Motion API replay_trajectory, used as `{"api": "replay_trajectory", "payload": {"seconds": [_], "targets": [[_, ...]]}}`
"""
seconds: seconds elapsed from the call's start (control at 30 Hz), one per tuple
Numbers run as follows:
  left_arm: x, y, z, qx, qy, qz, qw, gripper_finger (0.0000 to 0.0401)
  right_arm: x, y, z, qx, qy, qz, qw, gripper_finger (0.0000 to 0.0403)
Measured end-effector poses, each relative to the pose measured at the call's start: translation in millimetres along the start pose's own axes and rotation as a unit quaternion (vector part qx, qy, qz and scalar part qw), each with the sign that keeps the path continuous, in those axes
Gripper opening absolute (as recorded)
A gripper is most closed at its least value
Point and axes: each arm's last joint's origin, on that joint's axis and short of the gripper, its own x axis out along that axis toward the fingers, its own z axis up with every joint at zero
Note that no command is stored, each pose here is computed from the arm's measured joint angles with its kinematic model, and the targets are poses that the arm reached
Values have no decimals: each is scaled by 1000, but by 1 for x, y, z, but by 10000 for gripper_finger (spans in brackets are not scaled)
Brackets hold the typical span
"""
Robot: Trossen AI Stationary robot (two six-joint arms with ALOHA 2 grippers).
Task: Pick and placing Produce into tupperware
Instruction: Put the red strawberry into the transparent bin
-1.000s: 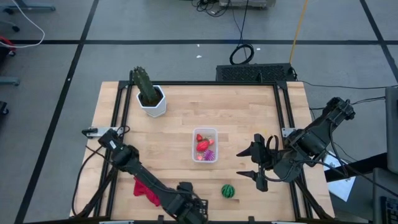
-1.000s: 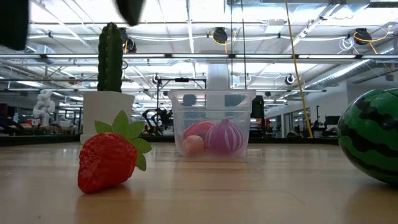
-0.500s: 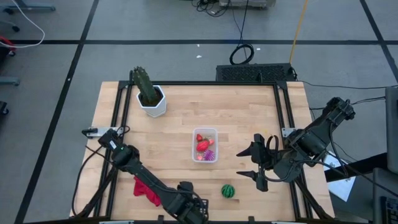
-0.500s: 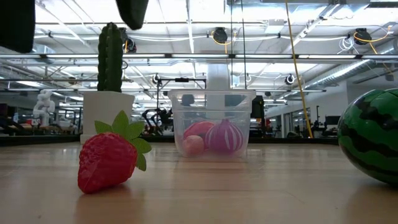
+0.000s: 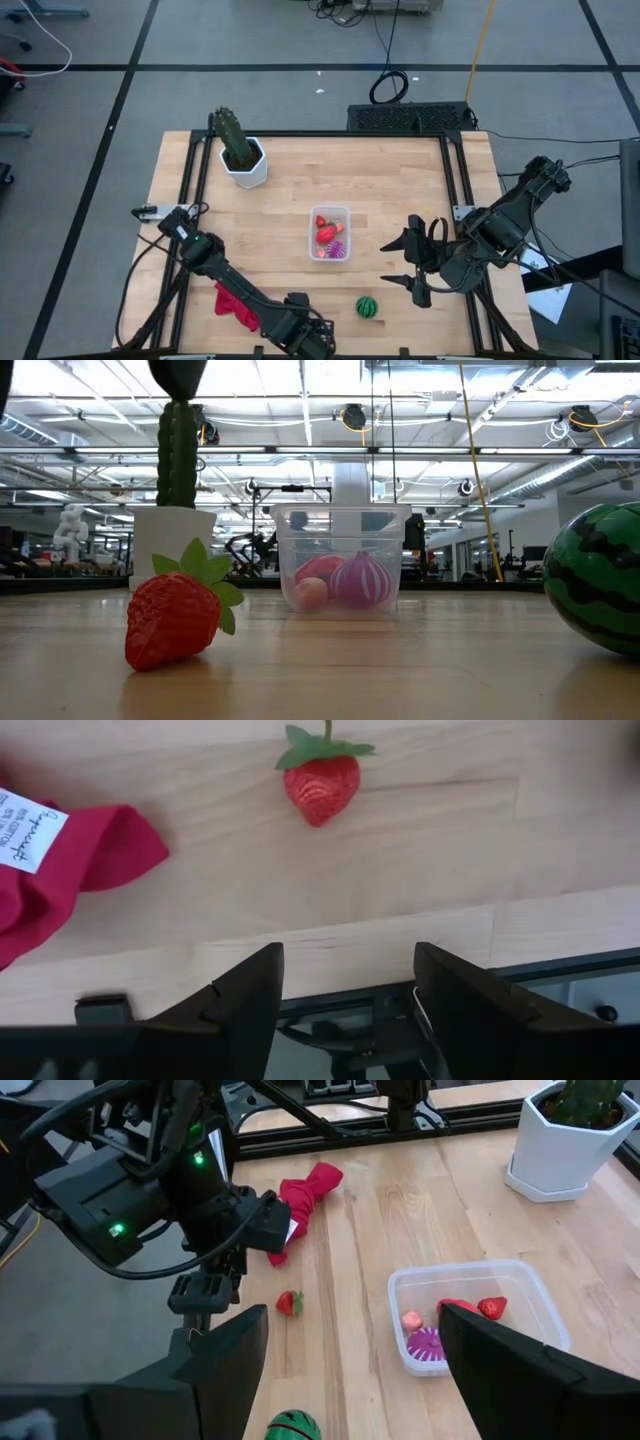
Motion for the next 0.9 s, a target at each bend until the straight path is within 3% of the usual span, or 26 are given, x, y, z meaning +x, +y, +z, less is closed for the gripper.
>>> {"api": "replay_trajectory", "payload": {"seconds": [0.9], "targets": [[14, -4, 21, -13, -23, 22, 999, 230, 0, 0, 0, -11, 1, 1, 1000, 286]]}}
